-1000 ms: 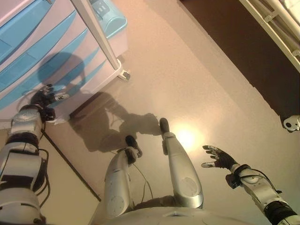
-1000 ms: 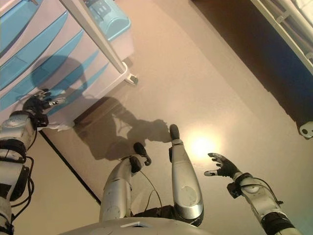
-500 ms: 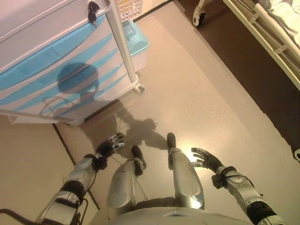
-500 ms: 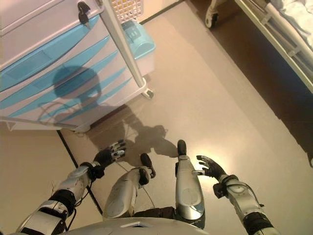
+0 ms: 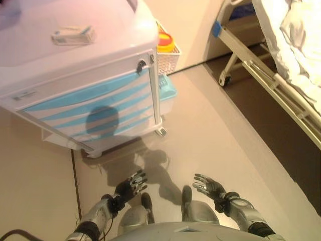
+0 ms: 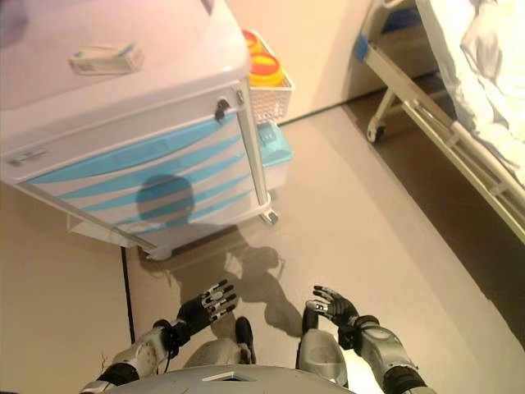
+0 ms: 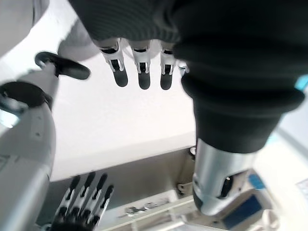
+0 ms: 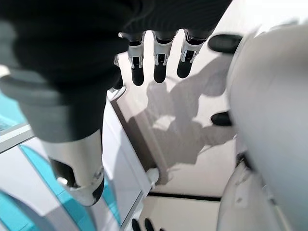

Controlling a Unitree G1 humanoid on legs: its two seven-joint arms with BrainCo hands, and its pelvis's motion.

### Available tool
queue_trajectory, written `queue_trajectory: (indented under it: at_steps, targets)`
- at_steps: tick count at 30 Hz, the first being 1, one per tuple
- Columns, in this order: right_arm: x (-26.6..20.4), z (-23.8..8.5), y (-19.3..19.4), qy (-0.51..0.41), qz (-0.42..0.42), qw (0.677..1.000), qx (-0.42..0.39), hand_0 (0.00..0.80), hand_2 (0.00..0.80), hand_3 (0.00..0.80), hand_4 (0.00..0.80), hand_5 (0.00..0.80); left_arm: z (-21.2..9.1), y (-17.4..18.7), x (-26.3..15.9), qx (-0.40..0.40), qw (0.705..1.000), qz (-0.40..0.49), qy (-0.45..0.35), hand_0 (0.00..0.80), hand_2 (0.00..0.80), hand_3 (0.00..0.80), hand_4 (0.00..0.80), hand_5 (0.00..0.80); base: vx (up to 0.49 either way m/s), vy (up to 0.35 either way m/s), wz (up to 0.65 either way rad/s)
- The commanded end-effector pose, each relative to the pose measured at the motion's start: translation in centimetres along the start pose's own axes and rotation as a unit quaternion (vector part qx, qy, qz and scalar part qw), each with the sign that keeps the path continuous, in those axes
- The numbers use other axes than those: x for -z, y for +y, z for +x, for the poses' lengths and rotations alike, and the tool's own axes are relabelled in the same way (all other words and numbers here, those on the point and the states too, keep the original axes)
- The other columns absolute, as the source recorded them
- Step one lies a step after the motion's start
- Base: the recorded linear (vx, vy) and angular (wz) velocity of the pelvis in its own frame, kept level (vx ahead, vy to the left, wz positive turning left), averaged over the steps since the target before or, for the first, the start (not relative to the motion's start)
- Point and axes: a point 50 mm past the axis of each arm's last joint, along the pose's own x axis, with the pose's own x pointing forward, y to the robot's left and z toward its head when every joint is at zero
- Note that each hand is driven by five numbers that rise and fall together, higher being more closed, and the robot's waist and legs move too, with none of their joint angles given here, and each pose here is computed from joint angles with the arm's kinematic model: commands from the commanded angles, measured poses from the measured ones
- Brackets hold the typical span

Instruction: Open the drawer and pick up the medicine

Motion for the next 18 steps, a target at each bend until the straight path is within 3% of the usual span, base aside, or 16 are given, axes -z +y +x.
queue_trajectory:
  at_steps: [1,8,18]
  targets:
    - [0.5,0.3,1.0,-0.009,0.043,0.998,-0.034,0.000,0.000,0.000,0.000,0.000,0.3,-0.6,1.0,0.030,0.999,-0.029,0.020,0.000,0.000,0.000,0.000,0.000,-0.032,-0.065,0.13]
    - [2.0,0.3,1.3,-0.009,0.090,0.995,-0.045,0.000,0.000,0.000,0.000,0.000,0.4,-0.8,2.7,0.041,0.996,-0.029,0.067,0.000,0.000,0.000,0.000,0.000,-0.030,-0.050,0.13]
    - [3.2,0.1,1.0,-0.004,0.108,0.993,-0.049,0.000,0.000,0.000,0.000,0.000,0.6,-0.9,2.7,0.050,0.996,-0.006,0.069,0.000,0.000,0.000,0.000,0.000,-0.007,-0.006,0.00]
